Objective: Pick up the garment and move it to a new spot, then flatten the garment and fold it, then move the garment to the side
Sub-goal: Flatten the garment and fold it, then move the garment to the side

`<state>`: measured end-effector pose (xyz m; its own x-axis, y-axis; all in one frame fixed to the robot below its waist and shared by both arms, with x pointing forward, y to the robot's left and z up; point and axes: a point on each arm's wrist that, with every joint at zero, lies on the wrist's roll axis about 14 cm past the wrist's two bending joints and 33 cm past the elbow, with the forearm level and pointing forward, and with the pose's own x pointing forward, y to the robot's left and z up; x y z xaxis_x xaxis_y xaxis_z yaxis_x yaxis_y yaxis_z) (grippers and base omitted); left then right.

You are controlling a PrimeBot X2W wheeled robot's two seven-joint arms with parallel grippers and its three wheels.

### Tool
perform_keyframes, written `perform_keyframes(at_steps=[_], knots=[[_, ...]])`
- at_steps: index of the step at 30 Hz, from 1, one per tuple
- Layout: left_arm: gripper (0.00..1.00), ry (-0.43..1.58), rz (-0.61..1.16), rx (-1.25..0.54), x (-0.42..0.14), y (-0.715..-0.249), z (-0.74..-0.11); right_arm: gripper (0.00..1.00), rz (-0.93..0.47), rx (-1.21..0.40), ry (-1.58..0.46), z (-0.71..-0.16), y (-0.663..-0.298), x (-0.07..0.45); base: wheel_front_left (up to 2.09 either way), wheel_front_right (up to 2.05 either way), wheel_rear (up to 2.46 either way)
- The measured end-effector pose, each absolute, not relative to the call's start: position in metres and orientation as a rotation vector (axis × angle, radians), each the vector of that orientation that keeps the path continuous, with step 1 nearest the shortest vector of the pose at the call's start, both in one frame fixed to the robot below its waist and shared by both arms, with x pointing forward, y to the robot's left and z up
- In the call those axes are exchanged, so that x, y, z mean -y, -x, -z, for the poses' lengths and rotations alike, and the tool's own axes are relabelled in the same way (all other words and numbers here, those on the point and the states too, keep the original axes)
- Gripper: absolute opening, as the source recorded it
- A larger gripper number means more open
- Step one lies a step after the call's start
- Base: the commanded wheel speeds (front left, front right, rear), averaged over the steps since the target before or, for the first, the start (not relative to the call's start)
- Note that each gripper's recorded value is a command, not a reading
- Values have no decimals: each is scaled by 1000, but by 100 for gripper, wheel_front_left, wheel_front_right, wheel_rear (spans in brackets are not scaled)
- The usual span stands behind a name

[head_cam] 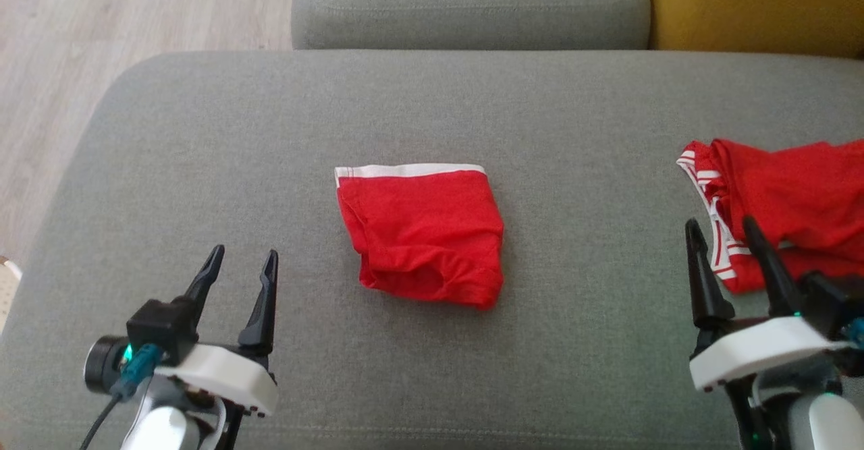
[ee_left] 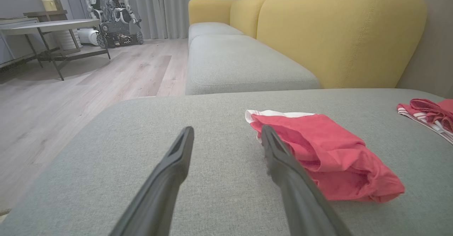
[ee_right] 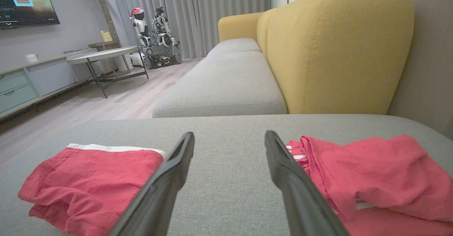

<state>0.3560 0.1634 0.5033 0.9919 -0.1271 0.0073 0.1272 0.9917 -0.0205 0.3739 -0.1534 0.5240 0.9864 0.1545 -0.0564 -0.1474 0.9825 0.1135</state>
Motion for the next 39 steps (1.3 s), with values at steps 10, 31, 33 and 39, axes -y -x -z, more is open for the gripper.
perform_keyframes(at_steps=[10,31,33,39], knots=[[100,14,115,3,-167,-347,-504,100,-143,-82,-108,-521,-361,157,0,0,0],[100,10,94,-3,-173,-347,-502,100,-146,-79,-116,-522,-364,156,0,0,0],[100,9,93,-2,-174,-347,-503,100,-145,-80,-116,-522,-364,156,0,0,0],[100,6,92,-3,-175,-347,-502,100,-146,-85,-115,-521,-364,156,0,0,0]])
